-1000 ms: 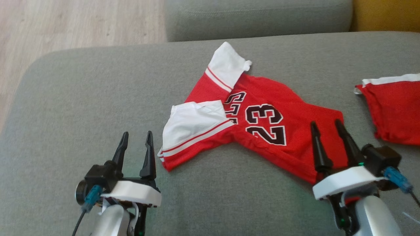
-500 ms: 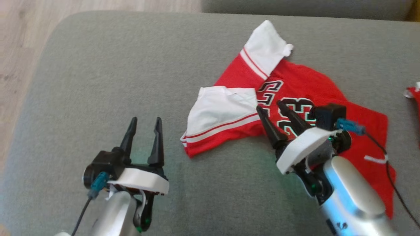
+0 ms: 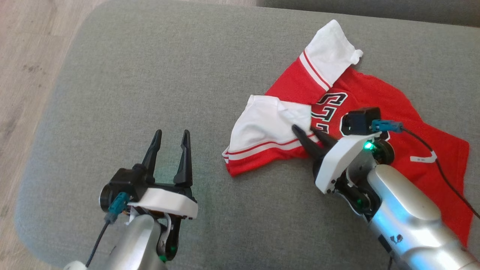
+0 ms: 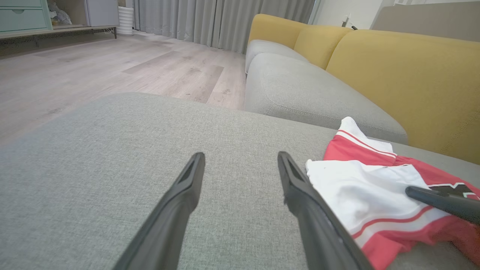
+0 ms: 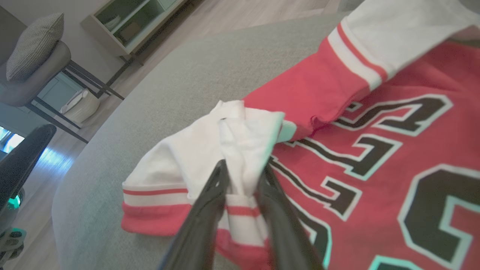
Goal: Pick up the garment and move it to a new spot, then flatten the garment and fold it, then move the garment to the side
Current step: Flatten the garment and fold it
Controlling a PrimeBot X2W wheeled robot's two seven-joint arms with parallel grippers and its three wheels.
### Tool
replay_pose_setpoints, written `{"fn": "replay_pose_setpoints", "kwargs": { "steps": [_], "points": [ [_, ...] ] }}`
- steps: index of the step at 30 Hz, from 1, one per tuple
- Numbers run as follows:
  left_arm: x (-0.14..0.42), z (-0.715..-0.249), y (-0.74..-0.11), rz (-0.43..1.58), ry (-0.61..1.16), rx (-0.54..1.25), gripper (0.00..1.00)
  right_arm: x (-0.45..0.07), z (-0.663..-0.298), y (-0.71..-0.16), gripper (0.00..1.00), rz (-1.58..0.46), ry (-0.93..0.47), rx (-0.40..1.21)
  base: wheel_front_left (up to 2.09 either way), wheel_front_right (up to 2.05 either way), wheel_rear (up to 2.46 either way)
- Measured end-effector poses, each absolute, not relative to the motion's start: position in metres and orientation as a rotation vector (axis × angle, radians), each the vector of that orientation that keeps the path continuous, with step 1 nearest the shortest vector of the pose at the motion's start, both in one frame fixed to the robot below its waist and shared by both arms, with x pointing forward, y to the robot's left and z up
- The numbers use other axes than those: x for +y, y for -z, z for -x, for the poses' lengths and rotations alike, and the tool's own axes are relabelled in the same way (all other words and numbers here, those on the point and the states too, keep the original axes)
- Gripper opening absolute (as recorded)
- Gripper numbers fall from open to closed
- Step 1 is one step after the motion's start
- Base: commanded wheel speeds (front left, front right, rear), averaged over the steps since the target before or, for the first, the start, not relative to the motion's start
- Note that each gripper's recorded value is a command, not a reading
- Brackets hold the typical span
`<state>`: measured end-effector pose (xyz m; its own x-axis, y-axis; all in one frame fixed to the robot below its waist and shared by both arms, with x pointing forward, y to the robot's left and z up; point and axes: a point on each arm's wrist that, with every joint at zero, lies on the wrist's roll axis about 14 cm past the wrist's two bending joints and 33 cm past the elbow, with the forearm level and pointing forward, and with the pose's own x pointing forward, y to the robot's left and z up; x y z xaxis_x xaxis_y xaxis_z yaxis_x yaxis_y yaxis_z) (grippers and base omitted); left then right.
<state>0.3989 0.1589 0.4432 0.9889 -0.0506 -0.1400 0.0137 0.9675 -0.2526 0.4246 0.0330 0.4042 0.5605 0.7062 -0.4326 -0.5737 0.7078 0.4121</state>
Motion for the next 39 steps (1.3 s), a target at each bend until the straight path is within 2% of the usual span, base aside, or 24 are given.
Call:
{"fn": "replay_pose_setpoints", "kwargs": {
  "steps": [7,13,17,19,20,21,22,23,24,27,31,35,39],
  "points": [
    [0.159,-0.397,-0.450,0.253,0.033,0.130,1.00,0.051,-0.403,-0.424,0.00,-0.198,-0.886,0.540,0.00,0.00,0.00],
    [0.157,-0.395,-0.459,0.251,0.041,0.103,1.00,0.060,-0.365,-0.430,0.00,-0.097,-1.023,0.507,0.00,0.00,0.00],
    [0.159,-0.394,-0.467,0.249,0.037,0.079,1.00,0.059,-0.323,-0.418,0.00,0.068,-1.155,0.501,0.00,0.00,0.00],
    [0.158,-0.393,-0.470,0.250,0.040,0.073,1.00,0.056,-0.305,-0.409,0.45,0.138,-1.203,0.501,0.00,0.00,0.00],
    [0.157,-0.391,-0.469,0.247,0.042,0.074,1.00,0.055,-0.299,-0.407,0.41,0.165,-1.222,0.497,0.00,0.00,0.00],
    [0.156,-0.389,-0.469,0.243,0.046,0.076,1.00,0.055,-0.294,-0.407,0.43,0.186,-1.239,0.486,0.00,0.00,0.00],
    [0.155,-0.388,-0.468,0.242,0.049,0.079,1.00,0.056,-0.290,-0.408,0.83,0.200,-1.252,0.475,0.00,0.00,0.00],
    [0.155,-0.386,-0.467,0.241,0.054,0.080,1.00,0.056,-0.287,-0.409,0.83,0.217,-1.262,0.462,0.00,0.00,0.00],
    [0.154,-0.386,-0.468,0.240,0.057,0.079,1.00,0.056,-0.286,-0.410,1.00,0.241,-1.270,0.447,0.00,0.00,0.00],
    [0.152,-0.384,-0.469,0.240,0.063,0.076,1.00,0.053,-0.283,-0.410,1.00,0.289,-1.271,0.428,0.00,0.00,0.00],
    [0.149,-0.385,-0.472,0.239,0.074,0.068,1.00,0.049,-0.287,-0.418,1.00,0.234,-1.237,0.381,0.00,0.00,0.00],
    [0.145,-0.389,-0.476,0.231,0.087,0.056,1.00,0.023,-0.345,-0.451,1.00,0.069,-1.010,0.257,0.00,0.00,0.00],
    [0.136,-0.393,-0.480,0.232,0.116,0.045,1.00,-0.035,-0.408,-0.485,1.00,-0.039,-0.710,0.127,0.00,0.00,0.00]
  ]
}}
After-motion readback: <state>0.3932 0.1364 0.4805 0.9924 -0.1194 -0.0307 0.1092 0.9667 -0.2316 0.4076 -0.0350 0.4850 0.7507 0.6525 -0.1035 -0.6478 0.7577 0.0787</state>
